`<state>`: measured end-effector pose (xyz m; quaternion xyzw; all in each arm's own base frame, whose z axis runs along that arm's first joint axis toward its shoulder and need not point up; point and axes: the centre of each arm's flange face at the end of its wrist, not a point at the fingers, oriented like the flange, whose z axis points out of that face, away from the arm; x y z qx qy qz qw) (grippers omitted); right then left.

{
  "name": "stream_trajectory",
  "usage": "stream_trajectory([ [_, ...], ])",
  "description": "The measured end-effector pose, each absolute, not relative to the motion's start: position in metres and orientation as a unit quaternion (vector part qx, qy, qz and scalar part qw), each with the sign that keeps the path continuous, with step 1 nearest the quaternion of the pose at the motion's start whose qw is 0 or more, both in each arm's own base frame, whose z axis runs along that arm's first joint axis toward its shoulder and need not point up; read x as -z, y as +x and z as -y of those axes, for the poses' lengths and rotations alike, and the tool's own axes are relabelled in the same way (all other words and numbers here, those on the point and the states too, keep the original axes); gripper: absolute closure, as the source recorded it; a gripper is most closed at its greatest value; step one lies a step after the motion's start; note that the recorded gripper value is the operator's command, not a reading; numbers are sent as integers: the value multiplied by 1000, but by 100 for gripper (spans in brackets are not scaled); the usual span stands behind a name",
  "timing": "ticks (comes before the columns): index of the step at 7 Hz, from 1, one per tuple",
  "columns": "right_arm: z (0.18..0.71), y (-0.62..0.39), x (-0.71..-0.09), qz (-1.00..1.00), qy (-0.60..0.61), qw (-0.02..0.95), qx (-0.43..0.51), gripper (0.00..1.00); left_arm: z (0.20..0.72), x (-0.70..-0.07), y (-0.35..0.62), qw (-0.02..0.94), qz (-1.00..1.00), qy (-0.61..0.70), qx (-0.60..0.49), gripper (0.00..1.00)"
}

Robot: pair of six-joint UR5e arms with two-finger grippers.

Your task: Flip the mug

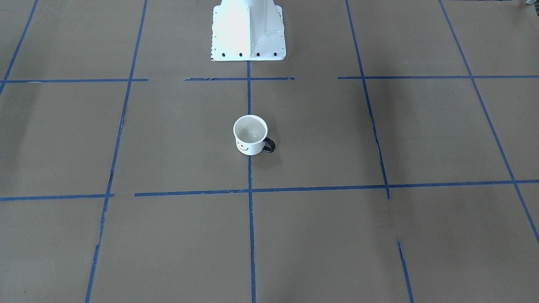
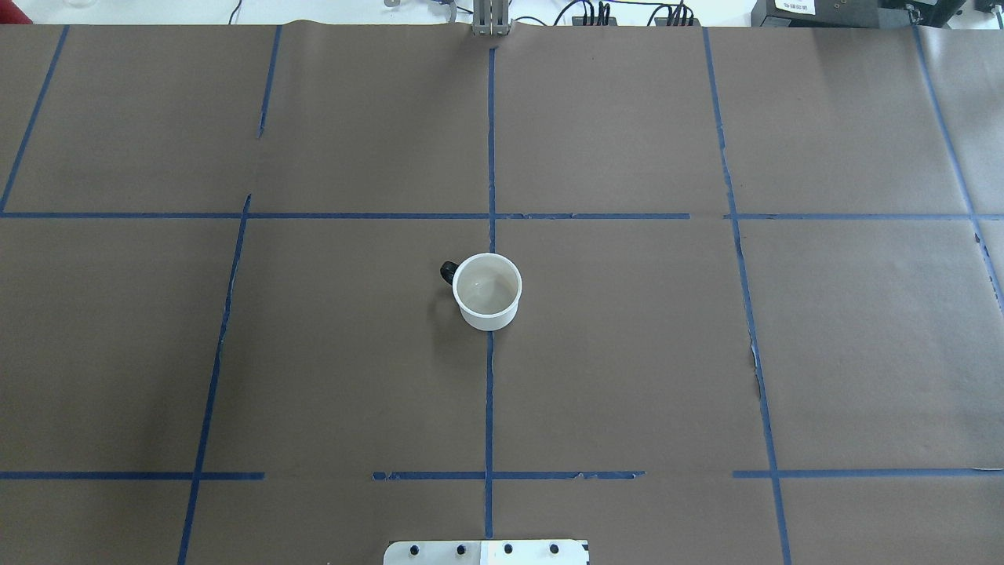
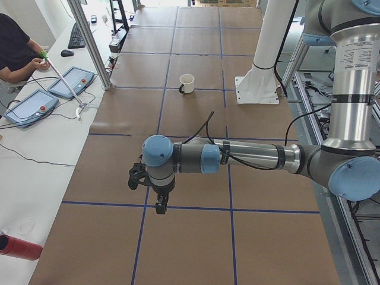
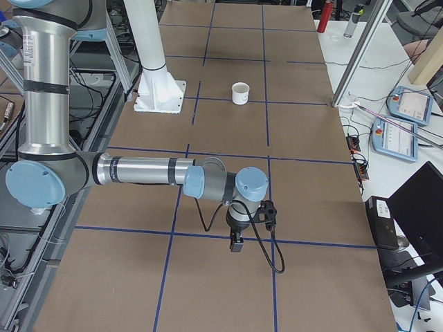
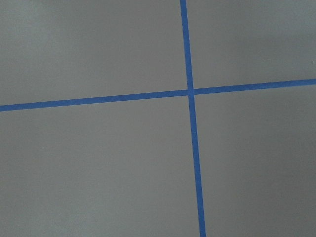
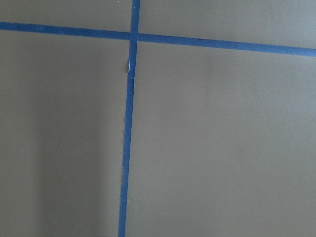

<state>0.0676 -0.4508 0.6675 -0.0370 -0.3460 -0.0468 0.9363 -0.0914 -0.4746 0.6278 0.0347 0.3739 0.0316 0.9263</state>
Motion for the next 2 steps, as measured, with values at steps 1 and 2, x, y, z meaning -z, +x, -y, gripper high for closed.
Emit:
stream_trajectory([
  [1,451,68,-668,346,-37,936,47,0,474,-630,-91,926,-374,33,-31,0],
  [2,451,68,-668,346,-37,936,47,0,474,-631,-91,926,-374,31,-30,0],
])
